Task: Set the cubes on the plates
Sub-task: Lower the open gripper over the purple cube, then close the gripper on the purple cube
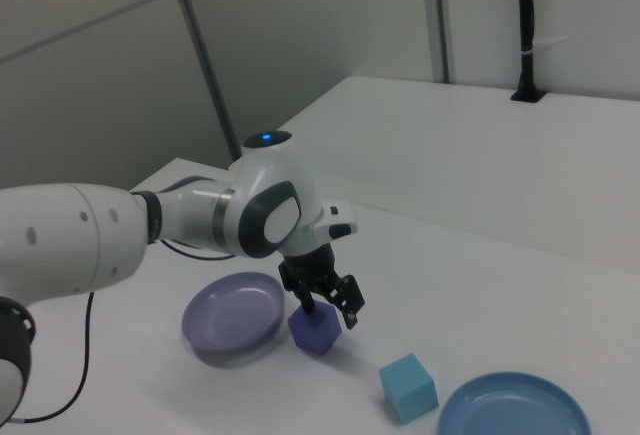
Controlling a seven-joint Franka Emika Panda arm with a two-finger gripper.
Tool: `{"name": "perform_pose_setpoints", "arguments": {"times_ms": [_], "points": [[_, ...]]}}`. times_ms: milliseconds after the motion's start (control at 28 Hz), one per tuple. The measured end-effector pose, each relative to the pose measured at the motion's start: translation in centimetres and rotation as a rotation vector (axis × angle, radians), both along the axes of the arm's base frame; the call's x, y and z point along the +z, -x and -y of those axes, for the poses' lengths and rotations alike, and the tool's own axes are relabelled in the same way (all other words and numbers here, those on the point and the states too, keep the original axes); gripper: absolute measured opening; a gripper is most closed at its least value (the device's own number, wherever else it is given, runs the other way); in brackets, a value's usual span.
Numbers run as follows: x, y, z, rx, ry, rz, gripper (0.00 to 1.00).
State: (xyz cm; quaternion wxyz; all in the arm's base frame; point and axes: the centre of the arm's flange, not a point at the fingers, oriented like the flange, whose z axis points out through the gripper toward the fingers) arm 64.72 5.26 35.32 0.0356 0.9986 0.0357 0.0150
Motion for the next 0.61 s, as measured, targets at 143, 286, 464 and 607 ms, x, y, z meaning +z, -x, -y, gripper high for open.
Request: {"name": "perform_pose_setpoints", "arguments": {"times_ms": [143,286,464,607], "points": [[-0.5,-0.3,-0.8,-0.004,0.004,0.019,1.00],[1.4,-0.3,-1.3,-0.001,0.006,0.044,1.00],[3.9,0.4,-1.1,-0.006,0.020,0.042,1.00],[4.5,0.6,-1.3,-0.004,0.023,0.040,1.00]]}}
